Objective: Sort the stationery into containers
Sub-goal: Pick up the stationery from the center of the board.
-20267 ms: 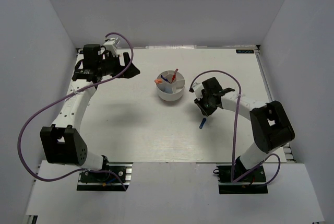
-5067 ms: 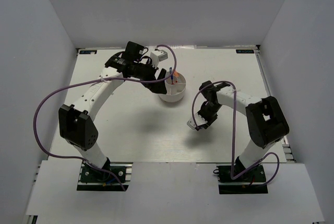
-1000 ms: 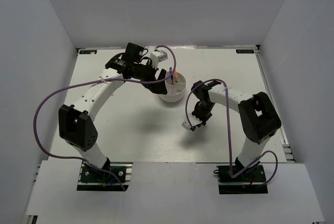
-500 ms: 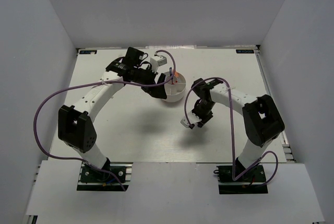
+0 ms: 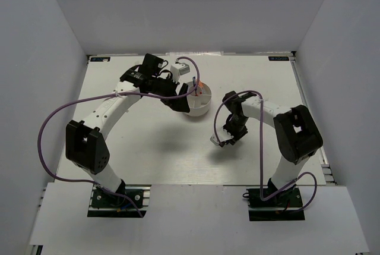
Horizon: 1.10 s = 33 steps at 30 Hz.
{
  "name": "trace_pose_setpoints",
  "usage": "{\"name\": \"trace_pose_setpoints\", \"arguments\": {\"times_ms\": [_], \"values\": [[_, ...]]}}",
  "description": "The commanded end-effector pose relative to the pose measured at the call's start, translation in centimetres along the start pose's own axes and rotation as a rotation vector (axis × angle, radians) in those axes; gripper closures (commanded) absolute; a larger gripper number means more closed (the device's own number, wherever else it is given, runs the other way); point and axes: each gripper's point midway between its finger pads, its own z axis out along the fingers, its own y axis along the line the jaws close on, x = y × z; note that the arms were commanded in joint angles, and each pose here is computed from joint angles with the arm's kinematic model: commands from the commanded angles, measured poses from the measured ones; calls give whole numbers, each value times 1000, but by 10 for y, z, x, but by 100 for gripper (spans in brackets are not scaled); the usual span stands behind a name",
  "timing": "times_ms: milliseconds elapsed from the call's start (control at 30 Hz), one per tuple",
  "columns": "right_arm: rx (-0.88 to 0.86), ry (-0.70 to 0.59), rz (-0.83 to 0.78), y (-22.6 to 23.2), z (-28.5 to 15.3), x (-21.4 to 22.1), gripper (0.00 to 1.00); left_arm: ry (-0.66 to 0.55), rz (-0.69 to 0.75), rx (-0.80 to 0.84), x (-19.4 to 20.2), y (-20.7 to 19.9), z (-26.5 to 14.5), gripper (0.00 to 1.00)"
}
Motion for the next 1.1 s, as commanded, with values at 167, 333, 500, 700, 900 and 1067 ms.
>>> {"name": "trace_pose_setpoints", "arguments": {"times_ms": [167, 333, 500, 700, 900, 1067], "values": [[16, 3, -19, -7, 3, 10, 52, -51, 41, 11, -13, -10, -14, 13], [7, -29, 11, -9, 3, 5, 56, -48, 36, 14, -13, -8, -11, 13], [-10, -71, 54, -4, 10, -3, 74, -47, 35, 14, -13, -8, -10, 13], [-20, -79, 88, -1, 19, -3, 92, -56, 32, 39, -9, -16, -13, 14], [6, -115, 109, -1, 15, -13, 100, -132, 37, 179, 20, -55, -15, 17], [48, -167, 169, -5, 7, -25, 100, -98, 32, 164, 58, -60, -7, 21]]}}
